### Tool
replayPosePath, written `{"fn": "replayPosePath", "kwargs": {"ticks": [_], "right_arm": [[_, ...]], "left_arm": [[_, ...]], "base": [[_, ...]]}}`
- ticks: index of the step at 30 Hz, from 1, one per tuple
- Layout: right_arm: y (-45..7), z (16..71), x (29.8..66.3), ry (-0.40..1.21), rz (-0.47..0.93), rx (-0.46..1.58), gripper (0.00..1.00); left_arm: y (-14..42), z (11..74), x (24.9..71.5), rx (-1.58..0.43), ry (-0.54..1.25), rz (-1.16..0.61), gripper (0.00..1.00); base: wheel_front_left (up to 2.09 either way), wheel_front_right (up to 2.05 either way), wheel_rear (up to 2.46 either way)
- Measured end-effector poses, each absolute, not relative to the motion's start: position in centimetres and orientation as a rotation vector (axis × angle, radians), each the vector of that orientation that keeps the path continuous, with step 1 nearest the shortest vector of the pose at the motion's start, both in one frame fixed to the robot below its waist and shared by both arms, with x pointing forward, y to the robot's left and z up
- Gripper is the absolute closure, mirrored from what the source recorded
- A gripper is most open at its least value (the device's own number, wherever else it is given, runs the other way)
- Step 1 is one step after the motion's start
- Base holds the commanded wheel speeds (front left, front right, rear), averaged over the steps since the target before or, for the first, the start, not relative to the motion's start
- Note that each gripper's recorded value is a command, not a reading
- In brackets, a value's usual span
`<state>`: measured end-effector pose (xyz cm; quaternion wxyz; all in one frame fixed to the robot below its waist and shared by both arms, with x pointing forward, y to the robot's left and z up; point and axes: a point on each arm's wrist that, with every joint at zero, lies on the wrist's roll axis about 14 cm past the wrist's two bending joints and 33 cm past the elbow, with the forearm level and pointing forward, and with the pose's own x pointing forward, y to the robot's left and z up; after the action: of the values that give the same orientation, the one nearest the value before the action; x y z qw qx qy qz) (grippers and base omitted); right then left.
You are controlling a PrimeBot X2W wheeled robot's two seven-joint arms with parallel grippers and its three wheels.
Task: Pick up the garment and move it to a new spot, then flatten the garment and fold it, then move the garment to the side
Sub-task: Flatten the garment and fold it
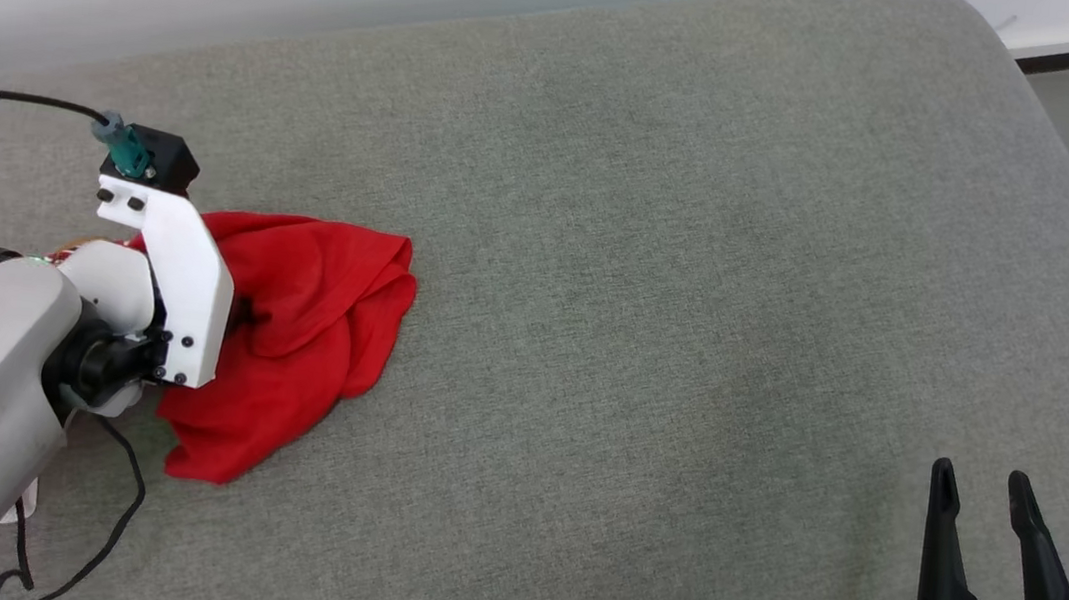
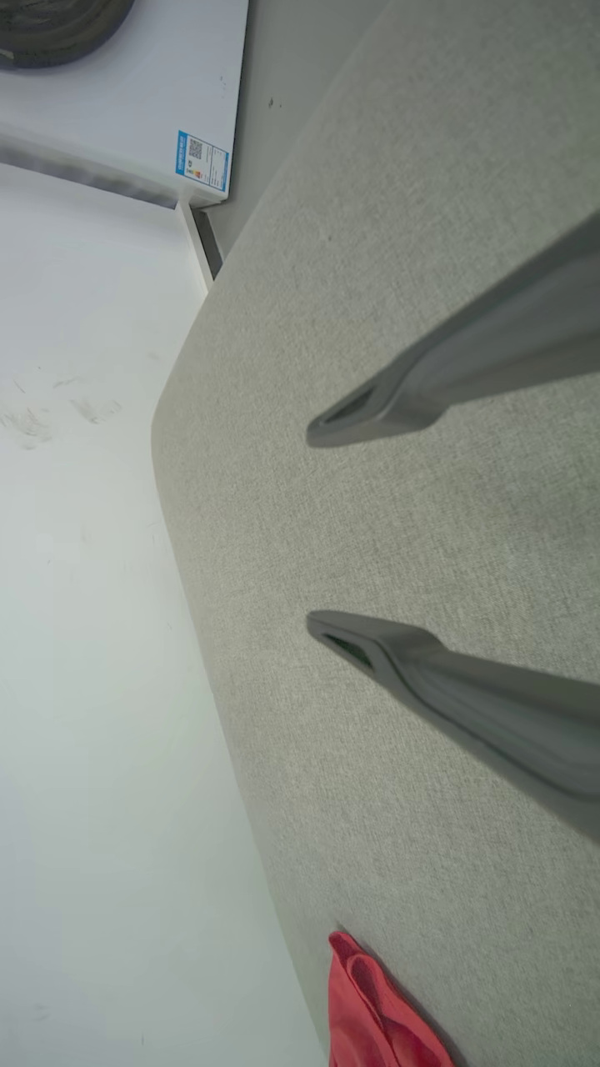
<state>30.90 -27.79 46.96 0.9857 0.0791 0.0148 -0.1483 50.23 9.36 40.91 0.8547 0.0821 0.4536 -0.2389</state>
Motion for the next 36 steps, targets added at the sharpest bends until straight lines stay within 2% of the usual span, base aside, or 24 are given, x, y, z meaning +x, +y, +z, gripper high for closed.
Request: {"fn": "replayPosePath", "kwargs": {"ticks": [1,2,4,12,27,32,36], "right_arm": [[-27.8,46.9,30.9,0.031,-0.298,0.160,0.00],[-27.8,46.8,31.0,0.033,-0.299,0.162,0.00],[-27.7,46.7,31.1,0.039,-0.296,0.164,0.00],[-27.7,46.5,31.5,0.045,-0.299,0.167,0.00],[-28.4,47.4,30.5,0.014,-0.319,0.163,0.00],[-28.5,47.5,30.2,0.010,-0.326,0.164,0.00],[-28.5,47.2,29.8,0.019,-0.327,0.167,0.00]], "left_arm": [[9.3,40.7,50.3,0.173,0.965,-0.501,0.14],[9.2,40.4,50.2,0.180,0.980,-0.505,0.59],[8.9,40.1,50.1,0.190,0.992,-0.523,1.00],[5.2,42.5,52.0,0.114,0.860,-0.656,1.00],[-7.2,58.1,51.2,-0.159,0.427,-1.012,1.00],[-7.2,57.4,50.5,-0.208,0.472,-1.023,1.00],[-3.8,53.7,50.3,-0.295,0.593,-0.918,1.00]], "base": [[0.00,0.00,0.00],[0.00,0.00,0.00],[0.00,0.00,0.00],[0.00,0.00,0.00],[0.00,0.00,0.00],[0.00,0.00,0.00],[0.00,0.00,0.00]]}}
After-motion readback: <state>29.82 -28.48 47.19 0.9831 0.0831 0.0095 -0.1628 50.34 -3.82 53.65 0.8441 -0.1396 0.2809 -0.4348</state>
